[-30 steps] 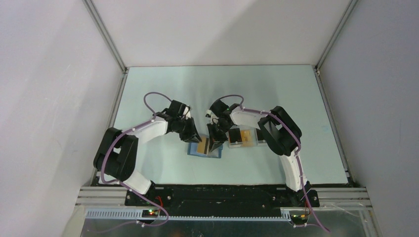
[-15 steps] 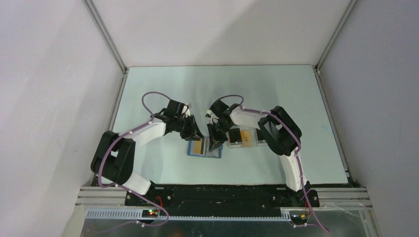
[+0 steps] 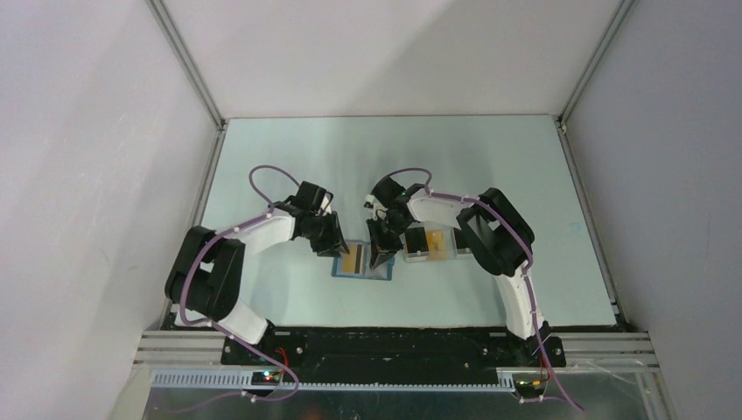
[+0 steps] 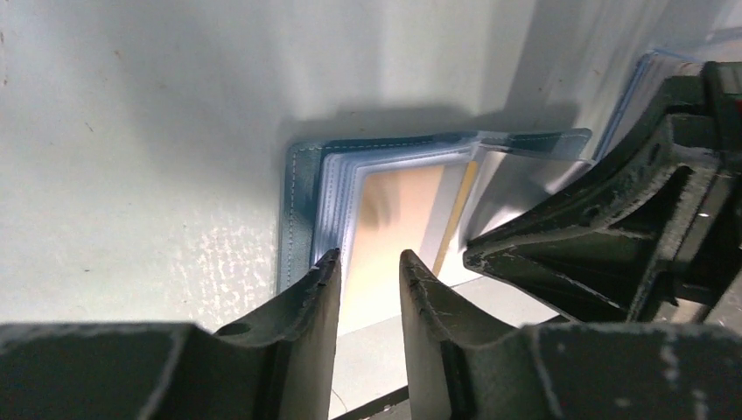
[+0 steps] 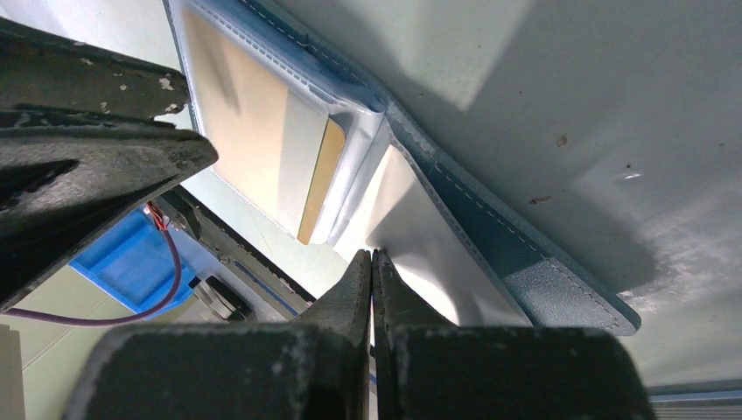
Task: Put the credit cards into the card holder
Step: Turn over the card slot in the card holder.
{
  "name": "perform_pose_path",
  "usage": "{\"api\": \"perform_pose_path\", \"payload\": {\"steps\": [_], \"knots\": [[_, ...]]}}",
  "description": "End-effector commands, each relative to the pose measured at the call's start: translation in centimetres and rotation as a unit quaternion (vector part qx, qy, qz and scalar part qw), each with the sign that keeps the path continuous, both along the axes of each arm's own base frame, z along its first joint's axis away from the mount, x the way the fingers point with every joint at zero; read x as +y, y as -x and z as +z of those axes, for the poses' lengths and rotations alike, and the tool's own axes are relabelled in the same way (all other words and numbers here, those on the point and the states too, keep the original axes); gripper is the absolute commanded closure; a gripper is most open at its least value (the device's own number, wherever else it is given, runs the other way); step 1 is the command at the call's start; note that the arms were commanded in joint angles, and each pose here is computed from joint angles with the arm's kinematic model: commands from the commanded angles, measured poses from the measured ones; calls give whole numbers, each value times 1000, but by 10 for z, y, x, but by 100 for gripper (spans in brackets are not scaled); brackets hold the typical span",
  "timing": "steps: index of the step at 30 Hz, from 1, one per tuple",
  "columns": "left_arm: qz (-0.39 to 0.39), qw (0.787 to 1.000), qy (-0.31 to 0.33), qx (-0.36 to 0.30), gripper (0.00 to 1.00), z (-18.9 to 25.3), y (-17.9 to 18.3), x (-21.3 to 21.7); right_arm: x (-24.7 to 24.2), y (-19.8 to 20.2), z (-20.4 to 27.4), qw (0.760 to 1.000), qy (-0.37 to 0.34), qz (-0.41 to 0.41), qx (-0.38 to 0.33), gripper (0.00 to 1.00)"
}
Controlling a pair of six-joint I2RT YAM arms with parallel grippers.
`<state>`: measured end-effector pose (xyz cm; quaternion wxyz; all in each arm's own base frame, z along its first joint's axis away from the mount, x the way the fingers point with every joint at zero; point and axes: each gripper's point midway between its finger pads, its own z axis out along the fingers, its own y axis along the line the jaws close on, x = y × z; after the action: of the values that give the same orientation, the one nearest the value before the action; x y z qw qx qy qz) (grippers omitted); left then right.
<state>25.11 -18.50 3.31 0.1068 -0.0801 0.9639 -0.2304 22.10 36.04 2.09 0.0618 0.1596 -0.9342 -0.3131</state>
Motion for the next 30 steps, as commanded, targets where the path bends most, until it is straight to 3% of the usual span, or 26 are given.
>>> {"api": "perform_pose_path", "payload": {"steps": [1, 10, 30], "knots": [[-13, 1000, -16, -3, 64, -5, -1, 1, -1, 0, 0, 1000, -2, 2, -1, 100], [-28, 1000, -1, 5, 64, -5, 0, -10, -1, 0, 1, 1000, -4, 1, 1, 100], [-57, 988, 140, -22, 74, 53, -3, -52, 0, 2, -1, 1000, -5, 4, 4, 100]]}}
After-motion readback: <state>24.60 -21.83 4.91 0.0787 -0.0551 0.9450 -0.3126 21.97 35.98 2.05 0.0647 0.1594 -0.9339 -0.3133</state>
